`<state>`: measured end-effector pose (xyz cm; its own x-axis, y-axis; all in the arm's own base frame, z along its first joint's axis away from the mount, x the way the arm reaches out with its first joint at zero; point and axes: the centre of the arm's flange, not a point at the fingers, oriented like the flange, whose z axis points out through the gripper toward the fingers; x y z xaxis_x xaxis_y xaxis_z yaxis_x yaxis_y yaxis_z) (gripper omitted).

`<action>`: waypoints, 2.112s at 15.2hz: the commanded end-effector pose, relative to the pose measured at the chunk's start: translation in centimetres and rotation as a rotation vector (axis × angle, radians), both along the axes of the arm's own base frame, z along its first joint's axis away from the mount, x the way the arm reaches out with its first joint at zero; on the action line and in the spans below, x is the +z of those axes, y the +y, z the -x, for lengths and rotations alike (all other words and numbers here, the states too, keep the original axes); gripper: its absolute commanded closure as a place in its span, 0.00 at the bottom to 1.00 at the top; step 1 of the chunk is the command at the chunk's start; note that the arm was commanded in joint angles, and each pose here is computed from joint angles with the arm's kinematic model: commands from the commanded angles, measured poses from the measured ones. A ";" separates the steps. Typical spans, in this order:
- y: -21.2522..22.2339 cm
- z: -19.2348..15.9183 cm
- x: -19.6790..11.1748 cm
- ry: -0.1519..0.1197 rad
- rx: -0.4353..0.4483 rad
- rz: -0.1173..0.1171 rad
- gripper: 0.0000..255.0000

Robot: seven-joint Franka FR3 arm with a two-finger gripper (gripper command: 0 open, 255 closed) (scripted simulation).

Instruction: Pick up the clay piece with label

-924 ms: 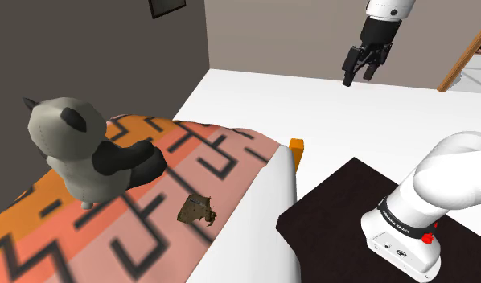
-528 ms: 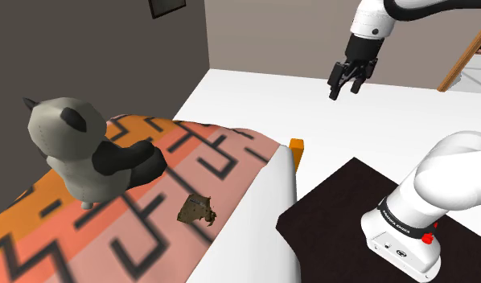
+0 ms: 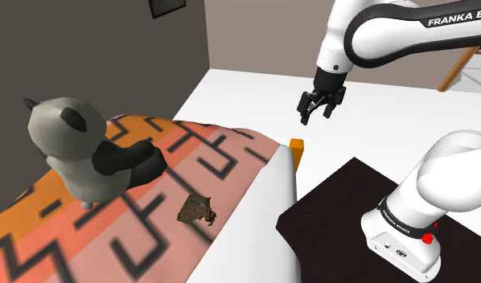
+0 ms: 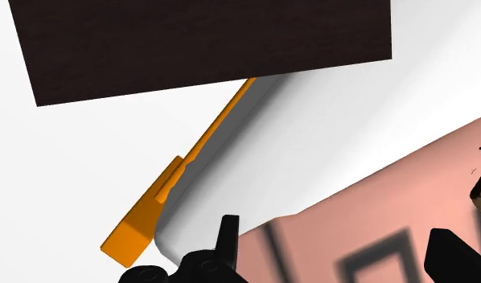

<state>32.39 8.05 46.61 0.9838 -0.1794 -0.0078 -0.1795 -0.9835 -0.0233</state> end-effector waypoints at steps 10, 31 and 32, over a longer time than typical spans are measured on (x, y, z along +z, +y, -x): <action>10.3 -3.0 -9.7 -0.007 -0.051 -0.012 0.00; 29.6 -10.4 -27.8 -0.017 -0.145 -0.034 0.00; 30.5 -10.8 -28.6 -0.018 -0.150 -0.036 0.00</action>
